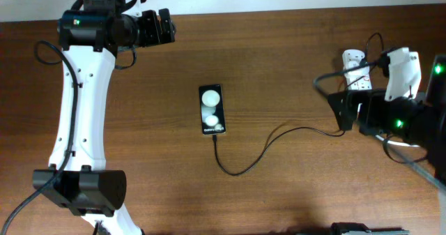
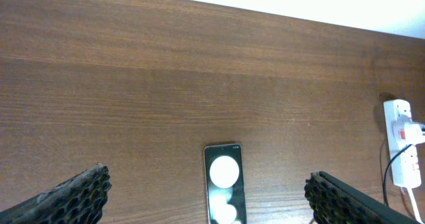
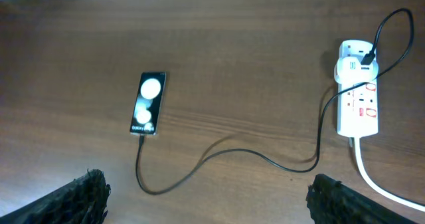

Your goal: Plug charger to phone and switch on socket

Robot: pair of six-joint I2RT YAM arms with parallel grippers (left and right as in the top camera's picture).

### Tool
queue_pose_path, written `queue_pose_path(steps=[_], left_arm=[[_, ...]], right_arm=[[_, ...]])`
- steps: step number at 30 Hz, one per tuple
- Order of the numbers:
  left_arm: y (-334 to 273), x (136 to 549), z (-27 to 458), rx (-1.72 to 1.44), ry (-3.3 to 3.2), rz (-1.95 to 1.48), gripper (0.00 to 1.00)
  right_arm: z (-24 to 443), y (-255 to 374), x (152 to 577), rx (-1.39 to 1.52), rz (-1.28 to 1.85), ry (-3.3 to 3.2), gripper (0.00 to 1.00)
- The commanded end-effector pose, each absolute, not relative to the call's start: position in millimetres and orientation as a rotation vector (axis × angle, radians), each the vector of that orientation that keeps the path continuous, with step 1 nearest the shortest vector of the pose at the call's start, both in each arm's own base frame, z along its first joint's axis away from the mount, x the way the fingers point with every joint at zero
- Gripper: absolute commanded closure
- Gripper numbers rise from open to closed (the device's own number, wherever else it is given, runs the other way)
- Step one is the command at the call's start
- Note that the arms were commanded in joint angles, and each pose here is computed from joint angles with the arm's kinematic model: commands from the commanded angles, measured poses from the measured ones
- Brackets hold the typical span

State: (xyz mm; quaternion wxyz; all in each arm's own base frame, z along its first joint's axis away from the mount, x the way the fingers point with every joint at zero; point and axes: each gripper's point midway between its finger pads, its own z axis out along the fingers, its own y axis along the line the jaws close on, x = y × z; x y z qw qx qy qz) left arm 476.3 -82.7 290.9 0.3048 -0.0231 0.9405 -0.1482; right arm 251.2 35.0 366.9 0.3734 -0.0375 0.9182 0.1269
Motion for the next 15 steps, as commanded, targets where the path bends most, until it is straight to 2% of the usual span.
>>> queue_pose_path(steps=[1, 5, 15], left_arm=[[-80, 477, 296, -0.05, 2.476, -0.378, 0.01], [-80, 477, 296, -0.05, 2.476, -0.378, 0.01], [-80, 477, 296, -0.05, 2.476, -0.378, 0.01]], right_arm=[[365, 34, 256, -0.141, 0.267, 2.242, 0.01], [351, 34, 262, -0.168, 0.229, 2.035, 0.01], [314, 35, 234, -0.225, 0.127, 1.473, 0.01]])
